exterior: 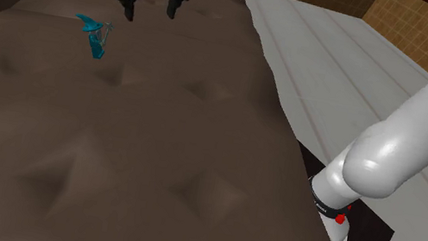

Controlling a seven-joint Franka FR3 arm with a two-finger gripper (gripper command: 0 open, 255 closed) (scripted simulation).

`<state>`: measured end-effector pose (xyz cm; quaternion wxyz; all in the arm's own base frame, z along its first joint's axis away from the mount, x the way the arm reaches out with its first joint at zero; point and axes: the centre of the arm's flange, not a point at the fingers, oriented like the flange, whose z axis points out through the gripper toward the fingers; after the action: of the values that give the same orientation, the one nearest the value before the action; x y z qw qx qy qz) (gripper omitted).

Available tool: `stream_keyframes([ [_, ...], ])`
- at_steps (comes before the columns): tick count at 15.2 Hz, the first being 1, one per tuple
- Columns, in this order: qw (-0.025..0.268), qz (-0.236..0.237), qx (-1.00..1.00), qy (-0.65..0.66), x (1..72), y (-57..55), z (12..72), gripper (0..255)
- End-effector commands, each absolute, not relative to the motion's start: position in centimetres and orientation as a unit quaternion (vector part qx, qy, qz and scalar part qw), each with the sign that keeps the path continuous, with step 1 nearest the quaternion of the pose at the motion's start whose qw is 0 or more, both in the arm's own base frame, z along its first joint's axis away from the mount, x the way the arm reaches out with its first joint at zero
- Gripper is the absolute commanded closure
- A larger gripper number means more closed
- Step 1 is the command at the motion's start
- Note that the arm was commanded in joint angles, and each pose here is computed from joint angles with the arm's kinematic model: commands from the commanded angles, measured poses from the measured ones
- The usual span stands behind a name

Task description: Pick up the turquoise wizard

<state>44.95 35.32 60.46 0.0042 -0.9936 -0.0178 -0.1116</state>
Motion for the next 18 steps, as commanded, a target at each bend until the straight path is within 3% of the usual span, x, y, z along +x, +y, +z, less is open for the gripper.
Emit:
stream_keyframes([
  [1,0.005,-0.113,-0.993,-0.02,45.9,37.9,60.2,0],
  [7,0.007,-0.115,-0.993,-0.031,48.3,45.3,59.4,0],
  [17,0.007,-0.115,-0.993,-0.031,48.4,45.5,55.4,0],
  [18,0.007,-0.115,-0.993,-0.031,48.4,45.5,55.4,255],
])
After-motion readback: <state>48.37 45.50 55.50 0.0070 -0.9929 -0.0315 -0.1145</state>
